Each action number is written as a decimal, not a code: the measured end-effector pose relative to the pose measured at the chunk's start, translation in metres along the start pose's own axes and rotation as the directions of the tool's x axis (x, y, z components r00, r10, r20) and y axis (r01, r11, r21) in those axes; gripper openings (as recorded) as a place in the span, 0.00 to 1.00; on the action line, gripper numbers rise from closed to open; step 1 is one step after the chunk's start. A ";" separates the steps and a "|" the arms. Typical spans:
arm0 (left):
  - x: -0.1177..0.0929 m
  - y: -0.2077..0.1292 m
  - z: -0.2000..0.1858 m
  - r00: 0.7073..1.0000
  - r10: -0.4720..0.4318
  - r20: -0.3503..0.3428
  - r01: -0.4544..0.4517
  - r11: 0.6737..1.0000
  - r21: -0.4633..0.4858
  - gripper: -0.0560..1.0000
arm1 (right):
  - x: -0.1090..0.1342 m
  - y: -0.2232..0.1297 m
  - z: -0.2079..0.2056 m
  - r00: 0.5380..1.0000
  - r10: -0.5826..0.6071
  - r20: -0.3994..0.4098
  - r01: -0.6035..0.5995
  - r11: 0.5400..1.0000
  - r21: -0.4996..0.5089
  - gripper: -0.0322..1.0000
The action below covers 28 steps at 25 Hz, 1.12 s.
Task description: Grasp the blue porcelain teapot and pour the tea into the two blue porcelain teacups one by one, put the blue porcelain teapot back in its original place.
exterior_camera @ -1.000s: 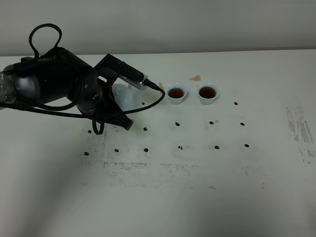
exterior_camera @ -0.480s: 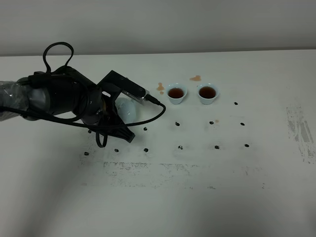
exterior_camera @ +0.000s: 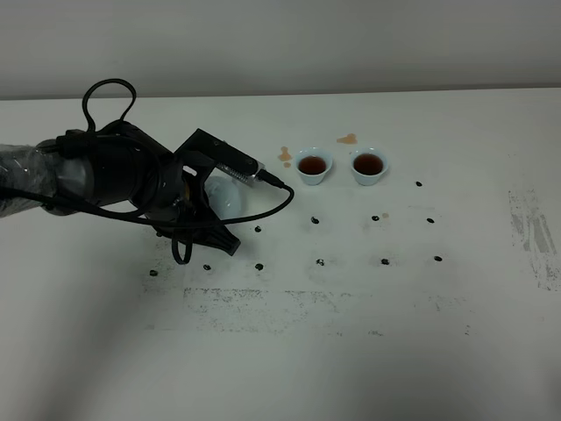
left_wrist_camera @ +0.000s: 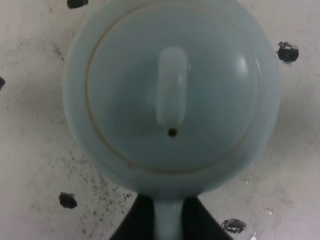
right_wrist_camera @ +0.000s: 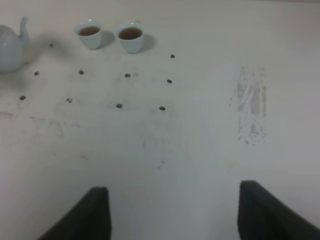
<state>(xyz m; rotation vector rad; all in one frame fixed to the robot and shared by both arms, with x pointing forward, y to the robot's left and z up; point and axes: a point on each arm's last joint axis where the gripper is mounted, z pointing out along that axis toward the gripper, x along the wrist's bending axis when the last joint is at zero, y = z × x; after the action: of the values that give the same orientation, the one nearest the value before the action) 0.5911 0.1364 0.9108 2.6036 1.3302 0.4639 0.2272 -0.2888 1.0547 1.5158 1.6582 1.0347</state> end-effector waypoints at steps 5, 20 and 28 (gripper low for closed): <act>0.000 -0.003 0.000 1.000 -0.002 -0.002 0.002 0.999 0.034 0.13 | 0.000 0.000 0.000 1.000 0.000 -0.001 0.000 1.000 0.000 0.58; 0.001 -0.006 0.000 1.000 -0.003 -0.006 0.003 0.997 0.074 0.13 | 0.000 0.000 0.000 1.000 0.001 -0.002 -0.001 1.000 0.000 0.58; 0.002 -0.010 0.000 1.000 -0.002 -0.010 0.004 0.994 0.110 0.13 | 0.000 0.000 0.000 1.000 0.001 -0.002 -0.001 1.000 0.000 0.58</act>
<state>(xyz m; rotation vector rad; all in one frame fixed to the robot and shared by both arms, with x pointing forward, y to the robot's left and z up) 0.5847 0.1438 0.9086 2.6906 1.4010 0.4146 0.2272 -0.2887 1.0547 1.5160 1.6588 1.0367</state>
